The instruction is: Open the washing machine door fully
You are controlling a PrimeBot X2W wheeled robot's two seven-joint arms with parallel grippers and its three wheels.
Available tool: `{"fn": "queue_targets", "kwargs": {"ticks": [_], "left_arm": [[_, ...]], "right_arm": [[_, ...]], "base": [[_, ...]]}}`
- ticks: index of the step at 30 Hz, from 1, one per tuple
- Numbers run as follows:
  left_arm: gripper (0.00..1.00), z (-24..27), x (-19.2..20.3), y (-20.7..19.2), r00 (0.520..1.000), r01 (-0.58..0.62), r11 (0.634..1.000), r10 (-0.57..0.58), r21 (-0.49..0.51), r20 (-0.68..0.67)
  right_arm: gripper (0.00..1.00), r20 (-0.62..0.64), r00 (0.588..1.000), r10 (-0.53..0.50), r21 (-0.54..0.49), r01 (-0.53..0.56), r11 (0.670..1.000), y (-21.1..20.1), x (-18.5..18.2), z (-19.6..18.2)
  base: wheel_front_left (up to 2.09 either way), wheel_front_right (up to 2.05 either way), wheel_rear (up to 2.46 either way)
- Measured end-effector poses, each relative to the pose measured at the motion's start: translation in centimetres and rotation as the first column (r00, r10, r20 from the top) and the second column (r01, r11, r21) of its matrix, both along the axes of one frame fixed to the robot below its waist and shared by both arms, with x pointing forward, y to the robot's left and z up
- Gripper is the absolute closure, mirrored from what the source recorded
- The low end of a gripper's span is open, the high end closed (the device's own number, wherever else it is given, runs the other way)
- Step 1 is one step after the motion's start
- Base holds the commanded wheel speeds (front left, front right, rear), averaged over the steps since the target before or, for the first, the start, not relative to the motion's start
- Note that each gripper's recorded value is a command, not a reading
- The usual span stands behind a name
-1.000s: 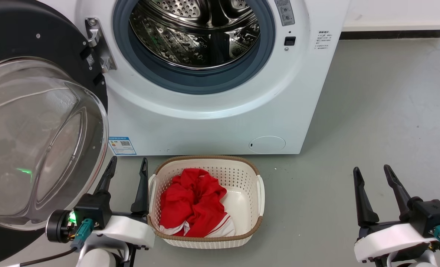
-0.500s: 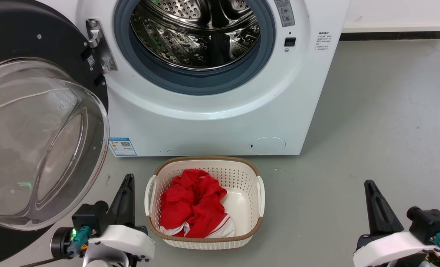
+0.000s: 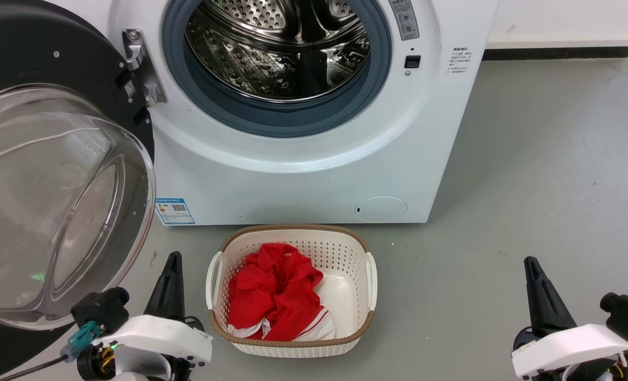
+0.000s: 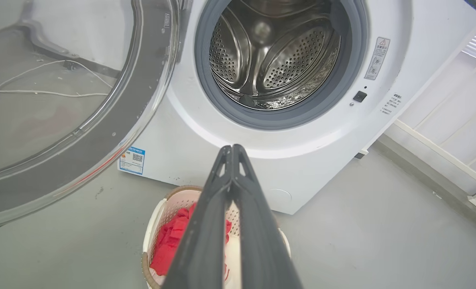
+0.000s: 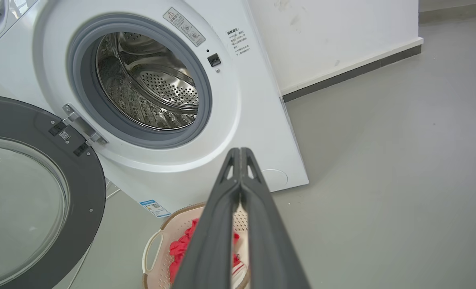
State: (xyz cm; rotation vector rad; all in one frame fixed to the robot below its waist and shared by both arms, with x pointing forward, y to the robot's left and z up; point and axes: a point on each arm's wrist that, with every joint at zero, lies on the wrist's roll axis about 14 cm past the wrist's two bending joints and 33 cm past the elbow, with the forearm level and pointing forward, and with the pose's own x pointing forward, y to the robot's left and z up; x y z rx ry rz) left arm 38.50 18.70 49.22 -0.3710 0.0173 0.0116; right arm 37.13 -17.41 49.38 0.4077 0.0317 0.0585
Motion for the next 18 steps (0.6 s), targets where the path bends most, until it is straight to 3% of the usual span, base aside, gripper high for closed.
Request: {"fn": "queue_targets", "kwargs": {"ticks": [18], "left_arm": [[1.00,-0.48,0.00,0.72,0.998,-0.043,0.956,0.031,-0.291,-0.046]], "right_arm": [[1.00,-0.037,0.999,-0.031,0.280,0.040,0.959,-0.71,0.34,-0.24]], "base": [[0.00,0.00,0.00]]}}
